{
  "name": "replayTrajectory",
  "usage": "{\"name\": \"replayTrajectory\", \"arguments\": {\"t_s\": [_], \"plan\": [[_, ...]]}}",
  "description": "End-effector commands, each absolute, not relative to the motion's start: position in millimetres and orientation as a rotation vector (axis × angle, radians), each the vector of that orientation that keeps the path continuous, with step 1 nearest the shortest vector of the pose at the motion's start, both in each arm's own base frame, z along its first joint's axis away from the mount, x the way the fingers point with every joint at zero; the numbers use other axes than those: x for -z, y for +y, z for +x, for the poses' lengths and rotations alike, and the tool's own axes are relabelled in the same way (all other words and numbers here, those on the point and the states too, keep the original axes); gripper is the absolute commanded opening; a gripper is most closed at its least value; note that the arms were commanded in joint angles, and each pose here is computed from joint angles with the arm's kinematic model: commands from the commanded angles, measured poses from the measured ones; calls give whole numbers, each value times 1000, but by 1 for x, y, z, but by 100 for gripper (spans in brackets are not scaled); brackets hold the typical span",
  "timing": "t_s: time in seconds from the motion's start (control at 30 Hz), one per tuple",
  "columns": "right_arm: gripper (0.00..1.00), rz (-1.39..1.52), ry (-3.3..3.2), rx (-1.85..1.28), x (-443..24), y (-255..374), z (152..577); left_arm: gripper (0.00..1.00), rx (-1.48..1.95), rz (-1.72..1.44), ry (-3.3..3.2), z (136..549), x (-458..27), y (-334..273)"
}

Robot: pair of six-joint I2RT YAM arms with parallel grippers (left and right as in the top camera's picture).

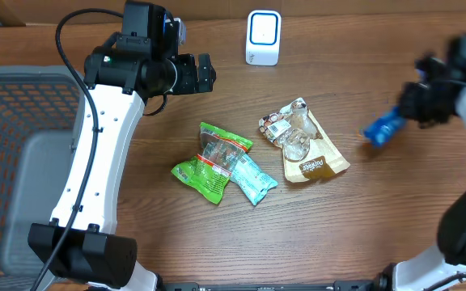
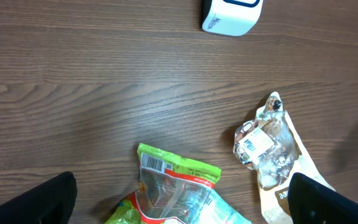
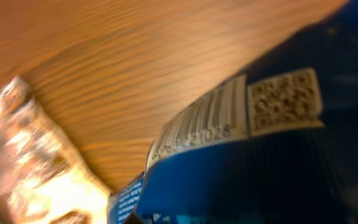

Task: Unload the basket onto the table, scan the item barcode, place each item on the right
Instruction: 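Move the Oreo packet right and drop it on the table's right side, then move the right gripper to the pile and grasp the dried mushroom bag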

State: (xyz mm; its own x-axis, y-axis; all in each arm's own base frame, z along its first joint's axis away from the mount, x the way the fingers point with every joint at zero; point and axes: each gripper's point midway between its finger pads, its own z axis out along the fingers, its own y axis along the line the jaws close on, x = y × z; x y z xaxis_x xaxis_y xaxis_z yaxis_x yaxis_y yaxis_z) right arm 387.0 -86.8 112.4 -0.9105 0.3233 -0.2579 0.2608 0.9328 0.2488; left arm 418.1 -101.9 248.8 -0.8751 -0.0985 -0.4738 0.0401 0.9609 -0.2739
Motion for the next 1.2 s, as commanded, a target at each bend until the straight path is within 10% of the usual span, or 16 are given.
{"name": "replayTrajectory", "arguments": {"t_s": [0.0,0.13,0.2,0.23,0.73,1.17], "plan": [[4,690,2702,-448,-96,-115,369,100,364,-5,2587,420,-256,-102],[15,779,2606,-555,-85,-135,361,100,364,-5,2587,420,-256,-102],[87,791,2562,-616,-90,-138,363,100,364,-5,2587,420,-256,-102],[100,782,2534,-668,-94,-136,365,100,364,-5,2587,420,-256,-102],[100,234,2480,-900,-178,-14,423,100,364,-5,2587,420,-256,-102],[99,-381,2794,-457,-65,119,425,100,364,-5,2587,420,-256,-102]]}}
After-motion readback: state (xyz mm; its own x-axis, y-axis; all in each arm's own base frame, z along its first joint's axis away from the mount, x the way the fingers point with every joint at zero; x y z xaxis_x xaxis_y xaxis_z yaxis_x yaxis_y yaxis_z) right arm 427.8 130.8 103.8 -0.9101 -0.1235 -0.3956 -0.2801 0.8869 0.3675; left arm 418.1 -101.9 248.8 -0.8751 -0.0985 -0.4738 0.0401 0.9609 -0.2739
